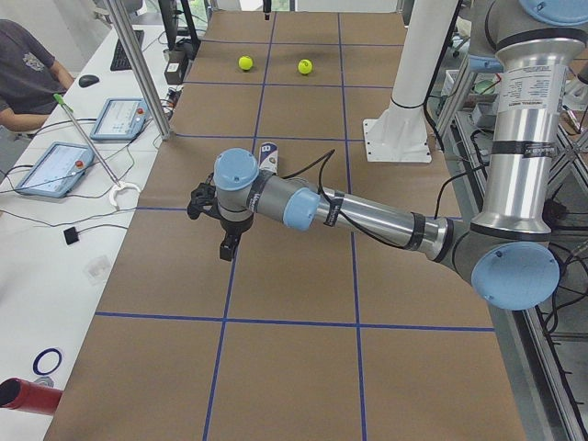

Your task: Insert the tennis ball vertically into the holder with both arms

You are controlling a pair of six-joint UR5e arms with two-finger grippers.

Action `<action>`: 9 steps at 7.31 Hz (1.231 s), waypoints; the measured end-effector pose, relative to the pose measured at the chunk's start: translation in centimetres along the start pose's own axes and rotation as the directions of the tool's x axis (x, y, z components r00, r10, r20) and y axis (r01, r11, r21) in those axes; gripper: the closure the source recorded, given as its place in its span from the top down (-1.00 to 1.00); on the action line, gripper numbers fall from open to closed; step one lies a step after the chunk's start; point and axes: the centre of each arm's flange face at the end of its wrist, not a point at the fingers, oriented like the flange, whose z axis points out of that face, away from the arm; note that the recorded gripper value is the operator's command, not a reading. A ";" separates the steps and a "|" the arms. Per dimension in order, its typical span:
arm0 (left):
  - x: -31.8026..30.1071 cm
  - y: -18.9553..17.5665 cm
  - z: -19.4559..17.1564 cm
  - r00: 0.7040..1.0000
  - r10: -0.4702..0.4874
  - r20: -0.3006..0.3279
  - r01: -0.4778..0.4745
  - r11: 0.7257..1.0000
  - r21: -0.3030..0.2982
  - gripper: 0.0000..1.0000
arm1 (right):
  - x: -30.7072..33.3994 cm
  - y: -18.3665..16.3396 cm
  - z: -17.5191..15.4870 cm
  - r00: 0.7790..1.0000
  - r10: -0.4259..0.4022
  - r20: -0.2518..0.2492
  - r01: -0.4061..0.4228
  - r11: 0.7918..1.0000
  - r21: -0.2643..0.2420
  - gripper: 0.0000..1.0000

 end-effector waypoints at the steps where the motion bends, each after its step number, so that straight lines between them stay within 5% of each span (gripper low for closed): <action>1: 0.9 -0.9 0.0 1.000 -0.008 -0.010 0.008 1.000 0.008 0.97 | 0.0 0.1 0.0 1.000 0.001 0.001 -0.001 1.000 -0.001 0.99; 4: 3.6 -4.1 -1.1 0.995 0.102 0.001 -0.101 0.986 0.133 0.96 | 0.2 0.4 0.3 1.000 0.005 0.003 -0.005 1.000 -0.007 0.99; 7: 4.2 -4.9 -1.0 0.990 0.138 -0.006 -0.135 0.972 0.190 0.78 | 0.3 0.6 0.6 1.000 0.007 0.005 -0.007 1.000 -0.015 0.99; 9: 5.8 -5.5 -0.1 0.982 0.186 -0.027 -0.175 0.957 0.231 0.85 | 0.1 0.6 0.8 1.000 0.006 0.010 -0.006 1.000 -0.018 0.99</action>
